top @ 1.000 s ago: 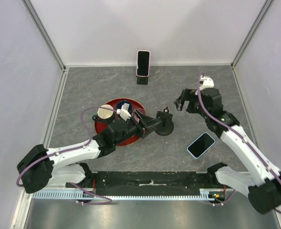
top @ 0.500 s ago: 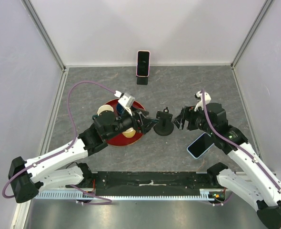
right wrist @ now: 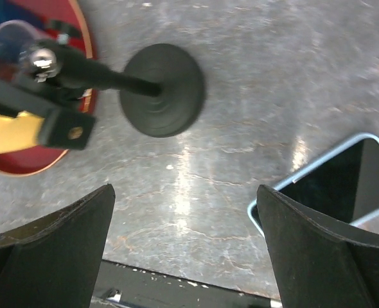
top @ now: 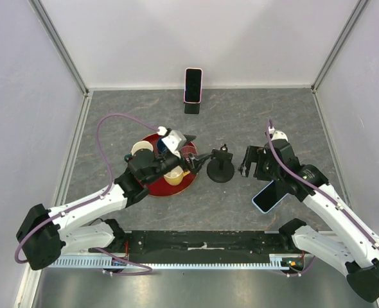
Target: Place the phone on the phone stand
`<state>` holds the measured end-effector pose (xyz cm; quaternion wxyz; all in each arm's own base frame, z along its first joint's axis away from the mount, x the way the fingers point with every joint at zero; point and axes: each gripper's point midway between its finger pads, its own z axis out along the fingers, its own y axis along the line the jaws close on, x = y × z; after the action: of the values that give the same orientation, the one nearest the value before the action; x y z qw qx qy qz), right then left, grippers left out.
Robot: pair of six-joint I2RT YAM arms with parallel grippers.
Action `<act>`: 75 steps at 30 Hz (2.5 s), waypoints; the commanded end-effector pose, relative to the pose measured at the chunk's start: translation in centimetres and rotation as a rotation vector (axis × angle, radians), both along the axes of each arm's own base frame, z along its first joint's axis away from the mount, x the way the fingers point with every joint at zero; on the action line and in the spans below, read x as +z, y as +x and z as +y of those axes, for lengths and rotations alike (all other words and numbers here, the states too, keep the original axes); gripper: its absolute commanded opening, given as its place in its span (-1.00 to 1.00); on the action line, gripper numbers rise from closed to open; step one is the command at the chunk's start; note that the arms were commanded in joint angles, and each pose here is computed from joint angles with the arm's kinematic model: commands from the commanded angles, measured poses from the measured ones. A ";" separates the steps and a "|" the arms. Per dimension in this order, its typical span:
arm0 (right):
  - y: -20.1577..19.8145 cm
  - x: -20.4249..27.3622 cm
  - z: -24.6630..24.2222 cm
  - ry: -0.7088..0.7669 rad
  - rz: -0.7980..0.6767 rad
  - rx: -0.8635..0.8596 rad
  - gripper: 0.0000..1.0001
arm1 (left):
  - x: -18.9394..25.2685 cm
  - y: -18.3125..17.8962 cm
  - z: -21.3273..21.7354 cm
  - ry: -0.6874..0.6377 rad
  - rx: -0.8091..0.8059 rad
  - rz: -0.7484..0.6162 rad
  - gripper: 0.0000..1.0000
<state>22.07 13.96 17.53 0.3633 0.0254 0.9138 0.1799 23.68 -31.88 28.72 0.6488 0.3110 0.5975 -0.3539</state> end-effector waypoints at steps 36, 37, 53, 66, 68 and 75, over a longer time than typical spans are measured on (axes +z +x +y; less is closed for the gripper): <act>-3.5 -15.0 -11.7 -0.102 0.710 -0.851 0.96 | -3.5 2.0 6.7 -0.274 0.097 -0.010 0.65; -3.6 -15.1 -11.8 -0.104 0.718 -0.855 0.96 | -3.4 2.0 6.7 -0.273 0.098 -0.011 0.65; -4.0 -16.7 -11.1 -0.052 0.745 -0.847 0.96 | -3.6 1.9 6.4 -0.267 0.086 -0.001 0.64; -4.7 -19.1 -11.1 -0.045 0.784 -0.920 0.81 | -4.0 2.1 6.5 -0.255 0.098 0.000 0.64; -5.0 -19.4 -11.0 -0.048 0.800 -0.926 0.79 | -4.0 2.1 6.4 -0.257 0.092 0.005 0.64; -4.9 -19.3 -11.1 -0.017 0.745 -0.963 0.37 | -3.7 1.9 6.4 -0.264 0.086 -0.005 0.63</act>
<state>18.07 3.37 0.61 0.0483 0.4666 0.8830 -0.0157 25.77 -25.51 22.68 0.6790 0.2060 0.5880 -0.3882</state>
